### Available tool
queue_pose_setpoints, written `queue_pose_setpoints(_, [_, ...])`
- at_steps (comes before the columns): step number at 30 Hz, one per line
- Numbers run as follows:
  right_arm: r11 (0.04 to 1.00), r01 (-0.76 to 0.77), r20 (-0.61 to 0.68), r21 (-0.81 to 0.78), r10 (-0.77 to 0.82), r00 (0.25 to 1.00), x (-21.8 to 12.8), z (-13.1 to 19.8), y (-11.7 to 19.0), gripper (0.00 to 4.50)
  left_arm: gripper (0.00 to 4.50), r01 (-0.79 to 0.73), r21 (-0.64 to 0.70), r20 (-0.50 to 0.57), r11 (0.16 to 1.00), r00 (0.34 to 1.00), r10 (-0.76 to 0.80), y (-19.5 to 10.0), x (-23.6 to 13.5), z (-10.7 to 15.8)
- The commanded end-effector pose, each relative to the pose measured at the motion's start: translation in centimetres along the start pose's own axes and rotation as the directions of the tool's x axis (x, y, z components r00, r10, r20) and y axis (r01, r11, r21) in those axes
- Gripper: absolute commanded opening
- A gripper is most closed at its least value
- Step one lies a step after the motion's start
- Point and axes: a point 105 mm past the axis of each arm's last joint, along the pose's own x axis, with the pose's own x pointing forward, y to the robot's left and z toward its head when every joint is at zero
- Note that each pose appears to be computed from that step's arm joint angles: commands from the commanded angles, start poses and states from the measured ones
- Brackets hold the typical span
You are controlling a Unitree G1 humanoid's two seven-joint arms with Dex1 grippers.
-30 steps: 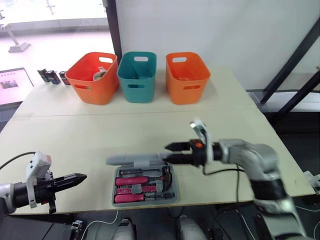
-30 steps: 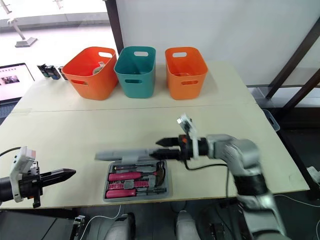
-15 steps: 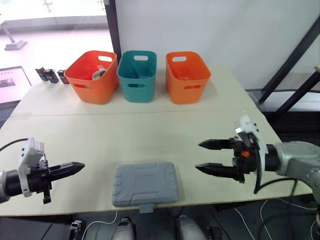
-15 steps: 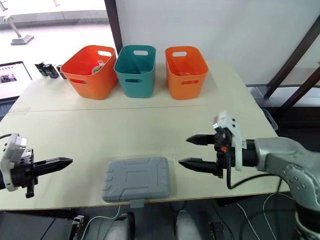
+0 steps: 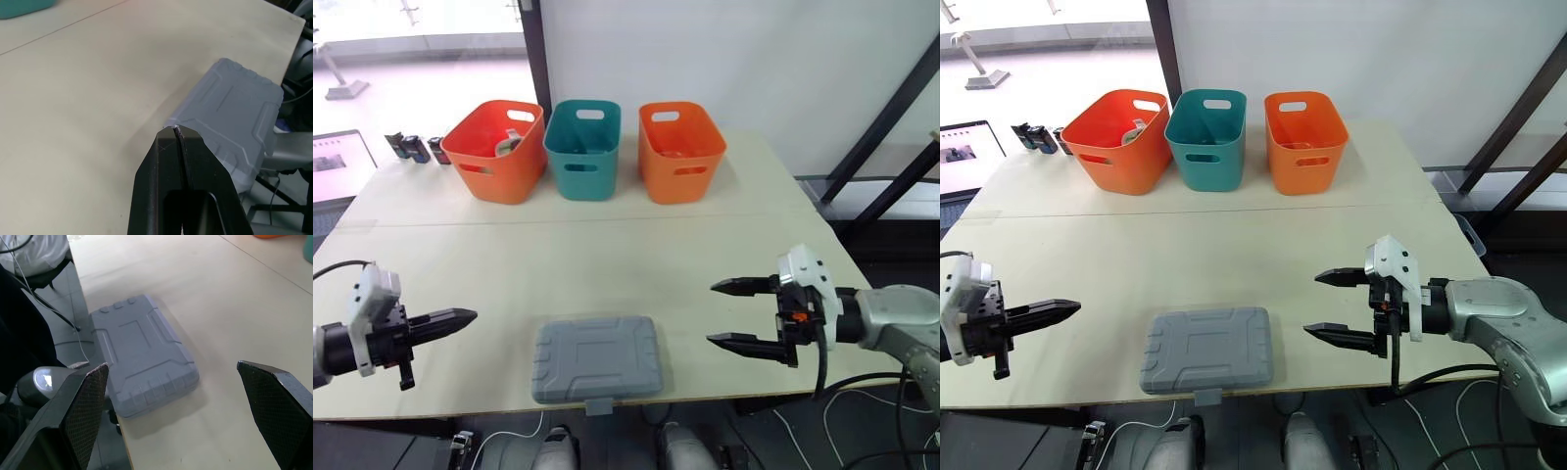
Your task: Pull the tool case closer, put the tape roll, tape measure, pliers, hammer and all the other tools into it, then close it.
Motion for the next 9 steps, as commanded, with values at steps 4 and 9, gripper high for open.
queue_pose_setpoints(4, [1.0,-0.003,0.005,-0.031,0.004,1.0,0.09,0.08,-0.22,4.43,0.0,-0.01,0.07,0.011,0.998,1.0,0.009,-0.38,-0.09,0.66])
queue_pose_setpoints(9, [1.0,-0.005,0.001,-0.025,0.006,1.0,0.12,-0.14,-0.34,4.43,0.0,-0.017,0.104,0.007,0.994,1.0,0.017,-0.29,-0.06,0.84])
